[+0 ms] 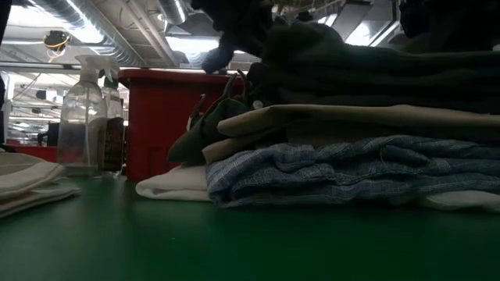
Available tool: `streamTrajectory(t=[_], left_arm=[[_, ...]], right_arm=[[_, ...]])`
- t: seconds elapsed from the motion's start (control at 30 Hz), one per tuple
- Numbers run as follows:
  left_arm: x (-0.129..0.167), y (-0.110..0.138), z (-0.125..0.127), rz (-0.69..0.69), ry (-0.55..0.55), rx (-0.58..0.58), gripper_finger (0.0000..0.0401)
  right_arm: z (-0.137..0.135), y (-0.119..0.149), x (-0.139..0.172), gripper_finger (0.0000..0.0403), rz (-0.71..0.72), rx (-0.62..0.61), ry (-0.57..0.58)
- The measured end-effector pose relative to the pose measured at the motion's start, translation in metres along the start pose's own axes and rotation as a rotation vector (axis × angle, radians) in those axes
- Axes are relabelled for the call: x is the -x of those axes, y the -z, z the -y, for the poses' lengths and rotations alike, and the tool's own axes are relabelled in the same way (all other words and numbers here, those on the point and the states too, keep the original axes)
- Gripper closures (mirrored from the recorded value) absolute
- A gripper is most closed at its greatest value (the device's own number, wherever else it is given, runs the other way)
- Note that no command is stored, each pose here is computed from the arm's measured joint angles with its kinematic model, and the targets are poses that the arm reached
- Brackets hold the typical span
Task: Fold Laundry from Bin
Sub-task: Stack the folded green polo shirt on top of the folded light brown shorts
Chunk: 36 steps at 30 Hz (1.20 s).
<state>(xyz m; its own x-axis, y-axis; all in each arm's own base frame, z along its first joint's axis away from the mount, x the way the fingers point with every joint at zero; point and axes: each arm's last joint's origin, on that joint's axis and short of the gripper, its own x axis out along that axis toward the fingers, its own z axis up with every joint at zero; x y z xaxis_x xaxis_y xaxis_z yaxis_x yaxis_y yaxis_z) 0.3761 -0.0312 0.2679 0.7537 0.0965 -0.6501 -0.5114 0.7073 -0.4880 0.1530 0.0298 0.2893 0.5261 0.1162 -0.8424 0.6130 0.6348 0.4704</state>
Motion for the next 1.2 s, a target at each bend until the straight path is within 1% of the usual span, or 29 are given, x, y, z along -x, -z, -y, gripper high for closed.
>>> streamTrajectory(t=[0.17,0.23,0.33,0.43,0.57,0.7,0.83,0.93,1.03,1.13,1.2], left_arm=[[0.013,-0.002,0.000,-0.006,-0.003,0.009,0.0389],[0.018,-0.004,0.002,0.000,0.014,0.017,0.0389],[0.023,-0.002,0.004,-0.021,0.041,0.022,0.0390],[0.026,0.000,0.004,-0.053,0.044,0.047,0.0390],[0.042,-0.001,0.007,-0.052,0.058,0.062,0.0391],[0.054,0.000,0.006,-0.073,0.043,0.095,0.0391],[0.067,0.003,0.003,-0.103,0.010,0.127,0.0391],[0.070,0.009,-0.002,-0.152,-0.050,0.144,0.0391],[0.072,0.015,-0.004,-0.213,-0.081,0.162,0.0391],[0.074,0.020,-0.004,-0.251,-0.097,0.155,0.0384],[0.074,0.022,-0.004,-0.259,-0.111,0.173,0.0381]], right_arm=[[0.000,0.000,0.000,0.0196,0.000,0.000,-0.003],[0.000,0.000,0.000,0.0196,-0.001,0.000,-0.003],[0.000,0.000,0.000,0.0196,-0.001,0.000,-0.004],[0.000,0.000,0.001,0.0196,-0.003,0.000,-0.003],[0.000,0.000,0.002,0.0196,0.000,-0.001,-0.008],[0.000,0.000,0.002,0.0196,0.006,-0.002,-0.016],[-0.004,-0.003,0.002,0.0196,0.050,-0.003,-0.041],[-0.008,-0.006,0.002,0.0196,0.095,0.000,-0.076],[-0.010,-0.008,0.003,0.0196,0.120,0.041,-0.098],[-0.011,-0.009,0.001,0.0196,0.139,0.076,-0.077],[-0.010,-0.010,-0.002,0.0196,0.165,0.089,-0.033]])
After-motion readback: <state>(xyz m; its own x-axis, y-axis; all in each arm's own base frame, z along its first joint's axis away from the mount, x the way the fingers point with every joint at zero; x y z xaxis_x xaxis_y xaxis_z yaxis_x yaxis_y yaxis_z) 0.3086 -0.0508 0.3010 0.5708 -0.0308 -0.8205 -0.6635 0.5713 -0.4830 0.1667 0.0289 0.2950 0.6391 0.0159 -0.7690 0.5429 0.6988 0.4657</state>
